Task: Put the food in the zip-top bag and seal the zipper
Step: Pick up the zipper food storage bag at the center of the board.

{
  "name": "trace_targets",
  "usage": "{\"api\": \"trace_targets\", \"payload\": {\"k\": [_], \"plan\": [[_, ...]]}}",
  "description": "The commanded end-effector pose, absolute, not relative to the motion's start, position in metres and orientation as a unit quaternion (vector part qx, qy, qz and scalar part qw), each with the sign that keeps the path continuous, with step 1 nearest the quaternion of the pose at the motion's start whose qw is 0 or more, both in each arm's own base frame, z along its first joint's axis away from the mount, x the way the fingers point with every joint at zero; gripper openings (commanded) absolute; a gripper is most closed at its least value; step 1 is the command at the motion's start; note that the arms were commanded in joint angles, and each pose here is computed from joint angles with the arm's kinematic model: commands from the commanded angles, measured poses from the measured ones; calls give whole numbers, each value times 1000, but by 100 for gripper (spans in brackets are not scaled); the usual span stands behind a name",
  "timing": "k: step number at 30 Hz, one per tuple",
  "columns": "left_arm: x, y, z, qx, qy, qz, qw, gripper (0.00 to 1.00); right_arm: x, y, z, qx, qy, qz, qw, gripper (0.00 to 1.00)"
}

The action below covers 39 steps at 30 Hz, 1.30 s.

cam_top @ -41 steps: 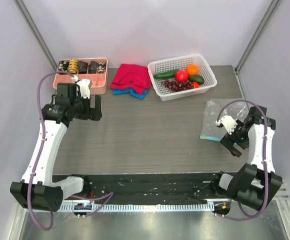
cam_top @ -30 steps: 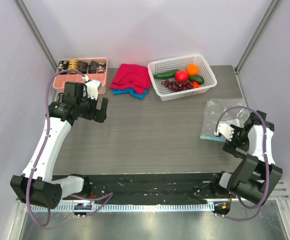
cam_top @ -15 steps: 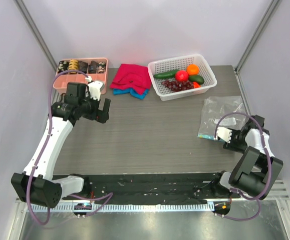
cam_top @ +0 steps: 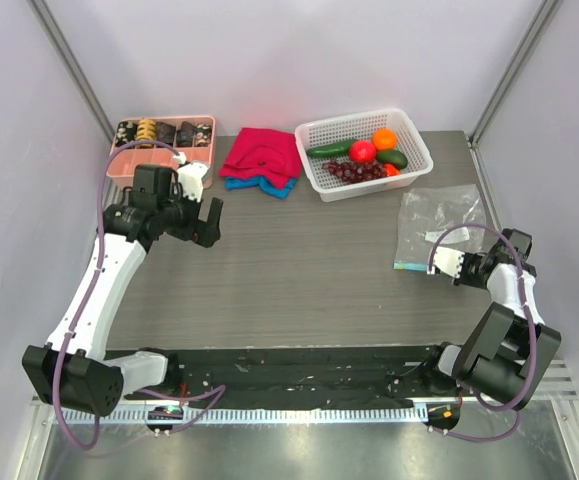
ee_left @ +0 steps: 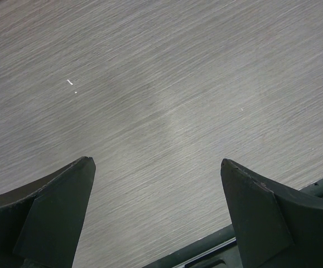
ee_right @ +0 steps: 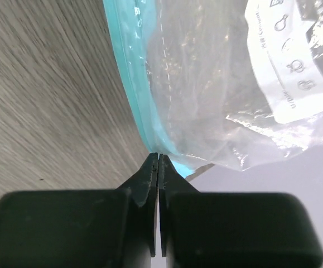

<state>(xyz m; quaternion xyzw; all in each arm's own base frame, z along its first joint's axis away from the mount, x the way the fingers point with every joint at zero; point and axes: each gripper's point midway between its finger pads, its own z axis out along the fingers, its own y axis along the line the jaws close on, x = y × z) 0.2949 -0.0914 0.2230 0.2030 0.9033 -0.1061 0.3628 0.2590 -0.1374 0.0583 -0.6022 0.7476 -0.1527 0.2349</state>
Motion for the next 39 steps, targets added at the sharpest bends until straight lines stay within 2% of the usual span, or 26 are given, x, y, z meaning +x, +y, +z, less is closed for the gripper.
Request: {"api": "trace_targets", "payload": {"k": [1,7,8,10,11,12,14,17,20,24,27,29,30,31,33,34,39], "plan": [[301,-100,234,218,887,-120,389,100,272,-136,69,-591,741,-167,271,1],[296,-109,248,229,872,-146,407,100,281,-136,102,-545,761,-155,316,1],[296,-111,249,232,871,-148,408,100,280,-132,103,-555,756,-144,316,4],[295,-112,248,236,870,-148,407,100,273,-128,101,-569,754,-127,303,18],[296,-112,248,239,869,-147,408,100,271,-128,98,-588,741,-131,297,42],[297,-112,246,240,870,-147,406,100,266,-125,90,-597,737,-123,293,49],[297,-112,245,240,871,-147,403,100,263,-123,83,-616,724,-121,287,60],[296,-113,246,244,869,-148,404,100,261,-118,73,-643,703,-113,282,69],[297,-114,245,246,869,-150,403,100,265,-123,59,-652,697,-115,274,70],[299,-115,243,246,869,-150,402,100,283,-138,53,-639,703,-143,279,68],[298,-115,239,248,870,-151,399,100,298,-143,56,-615,711,-154,304,59],[297,-116,235,249,870,-151,397,100,306,-146,57,-611,708,-162,315,50],[297,-116,234,251,870,-151,397,100,308,-146,58,-608,708,-164,320,45],[297,-117,233,252,870,-153,395,100,310,-145,58,-604,708,-162,327,33],[297,-118,233,254,869,-156,395,100,313,-145,61,-604,705,-168,332,16],[297,-120,234,256,867,-158,396,100,313,-145,67,-596,707,-171,339,1],[296,-129,248,280,849,-174,413,100,321,-131,117,-568,706,-157,393,1]]}}
